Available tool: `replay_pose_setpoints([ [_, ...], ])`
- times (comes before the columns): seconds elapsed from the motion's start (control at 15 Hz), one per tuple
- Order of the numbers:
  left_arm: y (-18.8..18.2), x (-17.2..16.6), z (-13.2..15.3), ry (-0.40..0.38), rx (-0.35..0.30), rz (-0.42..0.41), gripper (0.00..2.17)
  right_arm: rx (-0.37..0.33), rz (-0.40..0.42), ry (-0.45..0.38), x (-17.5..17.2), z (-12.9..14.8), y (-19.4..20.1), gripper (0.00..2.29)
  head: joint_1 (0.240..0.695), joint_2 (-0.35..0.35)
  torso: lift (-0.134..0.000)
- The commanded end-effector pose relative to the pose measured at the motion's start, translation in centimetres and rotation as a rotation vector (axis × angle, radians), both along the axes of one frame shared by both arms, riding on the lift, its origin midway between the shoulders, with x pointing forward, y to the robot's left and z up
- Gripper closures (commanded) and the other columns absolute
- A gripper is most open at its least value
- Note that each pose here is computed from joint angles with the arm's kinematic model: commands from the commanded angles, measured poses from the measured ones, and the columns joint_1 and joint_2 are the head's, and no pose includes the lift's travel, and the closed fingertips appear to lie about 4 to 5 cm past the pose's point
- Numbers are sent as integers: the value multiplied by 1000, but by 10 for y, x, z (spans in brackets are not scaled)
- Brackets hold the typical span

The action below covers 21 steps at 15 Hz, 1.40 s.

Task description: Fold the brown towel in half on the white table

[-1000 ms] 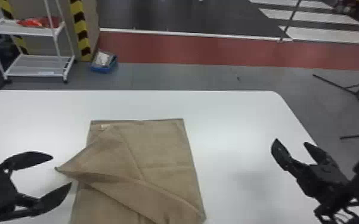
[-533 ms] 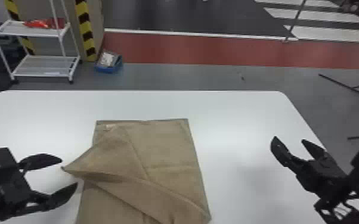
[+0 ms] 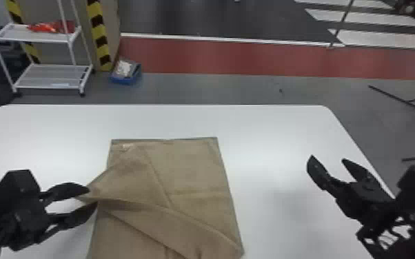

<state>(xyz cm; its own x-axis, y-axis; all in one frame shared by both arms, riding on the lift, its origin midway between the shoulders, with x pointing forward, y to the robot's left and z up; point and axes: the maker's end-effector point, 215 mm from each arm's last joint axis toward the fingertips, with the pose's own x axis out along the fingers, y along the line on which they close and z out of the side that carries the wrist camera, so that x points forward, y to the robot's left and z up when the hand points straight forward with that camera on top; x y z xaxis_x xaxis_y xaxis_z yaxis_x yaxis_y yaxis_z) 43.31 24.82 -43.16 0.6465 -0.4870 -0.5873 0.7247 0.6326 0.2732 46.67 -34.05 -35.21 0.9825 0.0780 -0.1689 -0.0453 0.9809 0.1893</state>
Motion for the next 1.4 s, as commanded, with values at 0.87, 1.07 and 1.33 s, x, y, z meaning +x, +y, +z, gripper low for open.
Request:
replay_pose_setpoints([
  [0.87, -35, -4, 37, -66, -49, -92, 1885, -90, 332, 247, 137, -66, 189, 83, 695, 36, -126],
  [1.07, -54, -2, 41, -80, -51, -136, 1885, -120, 360, 277, 162, -71, 212, 83, 695, 66, -126],
  [1.33, -73, 3, 43, -84, -59, -177, 1885, -191, 406, 361, 174, -95, 231, 191, 695, 68, -126],
])
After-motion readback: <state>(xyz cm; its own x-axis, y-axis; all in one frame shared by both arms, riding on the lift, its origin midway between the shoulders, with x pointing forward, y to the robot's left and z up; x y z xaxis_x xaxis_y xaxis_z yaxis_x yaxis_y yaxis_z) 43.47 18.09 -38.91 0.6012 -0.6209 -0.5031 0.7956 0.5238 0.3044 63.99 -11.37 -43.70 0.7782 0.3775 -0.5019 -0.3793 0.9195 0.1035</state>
